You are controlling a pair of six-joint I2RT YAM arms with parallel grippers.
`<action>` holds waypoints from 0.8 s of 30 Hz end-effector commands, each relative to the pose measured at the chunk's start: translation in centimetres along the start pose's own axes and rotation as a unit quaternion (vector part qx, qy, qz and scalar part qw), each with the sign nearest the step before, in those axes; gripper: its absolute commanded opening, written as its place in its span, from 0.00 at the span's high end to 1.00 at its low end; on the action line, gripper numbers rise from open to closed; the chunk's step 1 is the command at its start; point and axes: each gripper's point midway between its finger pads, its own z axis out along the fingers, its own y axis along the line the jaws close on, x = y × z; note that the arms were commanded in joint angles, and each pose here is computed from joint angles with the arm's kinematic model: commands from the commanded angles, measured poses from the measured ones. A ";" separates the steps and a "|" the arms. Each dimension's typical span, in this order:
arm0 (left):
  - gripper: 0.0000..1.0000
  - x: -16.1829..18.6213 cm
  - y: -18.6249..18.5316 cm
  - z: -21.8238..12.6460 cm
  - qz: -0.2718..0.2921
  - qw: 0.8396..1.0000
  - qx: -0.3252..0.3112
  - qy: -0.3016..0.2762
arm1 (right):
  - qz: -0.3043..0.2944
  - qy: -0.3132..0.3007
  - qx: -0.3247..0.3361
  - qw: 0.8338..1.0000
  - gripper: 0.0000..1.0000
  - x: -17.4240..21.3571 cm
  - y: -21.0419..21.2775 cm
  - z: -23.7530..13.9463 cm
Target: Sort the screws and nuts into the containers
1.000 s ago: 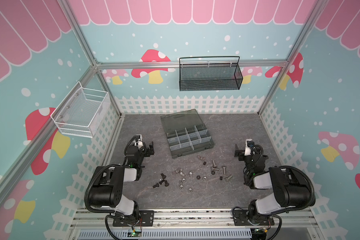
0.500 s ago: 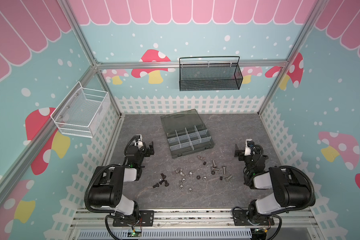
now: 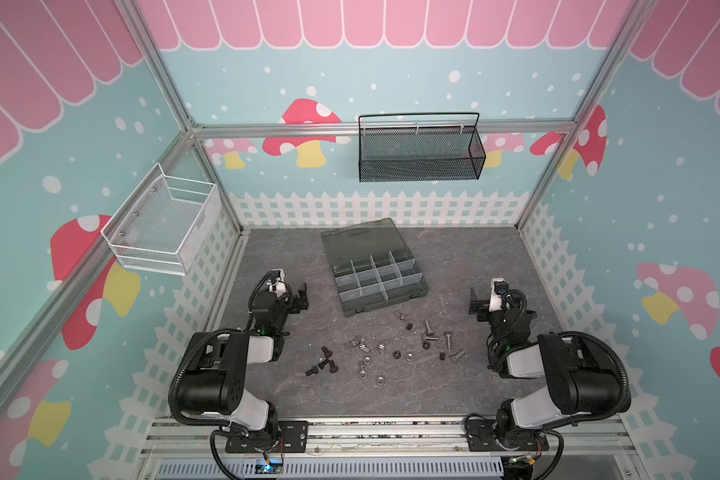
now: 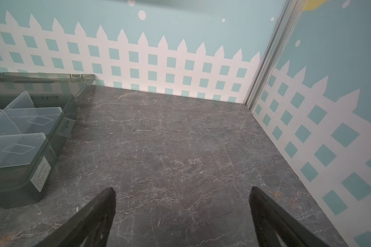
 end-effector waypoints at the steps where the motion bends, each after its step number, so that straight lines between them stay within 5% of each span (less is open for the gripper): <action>1: 0.00 -1.0 -0.4 0.0 0.010 1.000 0.008 -0.016 | -0.009 -0.009 -0.002 1.000 0.02 -0.6 0.0 0.2; 12: 0.00 -1.5 0.4 -0.6 0.001 0.999 -0.013 -0.033 | -0.008 -0.005 -0.002 1.000 0.02 -0.9 0.0 0.6; 24: 0.00 -4.3 1.0 -4.9 -0.050 0.996 -0.049 -0.051 | 0.044 0.058 0.095 0.993 0.02 -0.7 -3.5 1.1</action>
